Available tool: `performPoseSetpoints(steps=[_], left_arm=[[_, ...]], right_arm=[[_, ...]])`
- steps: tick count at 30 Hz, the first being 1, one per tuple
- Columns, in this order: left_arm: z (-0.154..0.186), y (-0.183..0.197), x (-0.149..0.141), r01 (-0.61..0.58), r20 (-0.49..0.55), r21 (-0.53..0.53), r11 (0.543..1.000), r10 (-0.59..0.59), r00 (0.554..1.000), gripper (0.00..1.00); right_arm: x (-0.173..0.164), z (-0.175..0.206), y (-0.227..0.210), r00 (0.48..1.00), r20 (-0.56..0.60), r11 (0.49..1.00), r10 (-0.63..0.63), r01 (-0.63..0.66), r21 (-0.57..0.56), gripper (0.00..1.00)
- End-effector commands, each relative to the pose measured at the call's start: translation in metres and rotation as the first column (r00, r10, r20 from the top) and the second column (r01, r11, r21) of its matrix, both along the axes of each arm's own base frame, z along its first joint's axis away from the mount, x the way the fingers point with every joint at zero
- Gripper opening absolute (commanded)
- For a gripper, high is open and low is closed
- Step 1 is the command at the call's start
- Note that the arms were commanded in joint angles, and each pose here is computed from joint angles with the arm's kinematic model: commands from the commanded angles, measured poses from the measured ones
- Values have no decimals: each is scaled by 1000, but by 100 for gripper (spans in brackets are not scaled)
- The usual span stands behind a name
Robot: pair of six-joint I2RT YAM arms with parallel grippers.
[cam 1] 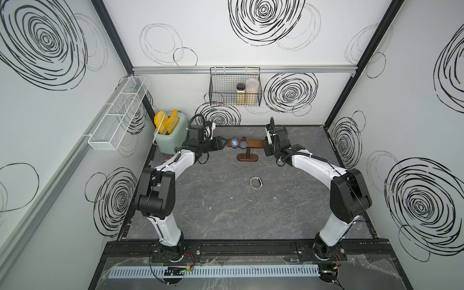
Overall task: Place watch on stand
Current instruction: Place the watch on the stand.
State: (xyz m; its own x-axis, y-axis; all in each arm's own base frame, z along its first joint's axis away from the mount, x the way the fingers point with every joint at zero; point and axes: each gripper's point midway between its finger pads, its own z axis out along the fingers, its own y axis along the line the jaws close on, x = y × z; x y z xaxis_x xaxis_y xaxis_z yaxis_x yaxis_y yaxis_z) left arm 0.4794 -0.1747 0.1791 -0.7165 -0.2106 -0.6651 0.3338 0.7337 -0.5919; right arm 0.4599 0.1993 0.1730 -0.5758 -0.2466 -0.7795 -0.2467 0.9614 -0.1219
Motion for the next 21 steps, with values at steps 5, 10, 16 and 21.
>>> performPoseSetpoints(steps=[5,10,16,21], left_arm=[[12,-5,7,20,47,3,1000,-20,999,54],[11,-5,8,20,44,1,1000,-20,999,54],[11,-6,8,21,43,0,1000,-21,999,54],[9,-5,8,20,37,1,1000,-20,999,54]], right_arm=[[2,2,19,1000,-5,999,30,-30,-11,31],[2,2,28,999,-5,999,45,-45,-13,31],[1,3,40,998,-4,998,62,-62,-25,31],[0,3,50,997,-4,996,81,-81,-32,31]])
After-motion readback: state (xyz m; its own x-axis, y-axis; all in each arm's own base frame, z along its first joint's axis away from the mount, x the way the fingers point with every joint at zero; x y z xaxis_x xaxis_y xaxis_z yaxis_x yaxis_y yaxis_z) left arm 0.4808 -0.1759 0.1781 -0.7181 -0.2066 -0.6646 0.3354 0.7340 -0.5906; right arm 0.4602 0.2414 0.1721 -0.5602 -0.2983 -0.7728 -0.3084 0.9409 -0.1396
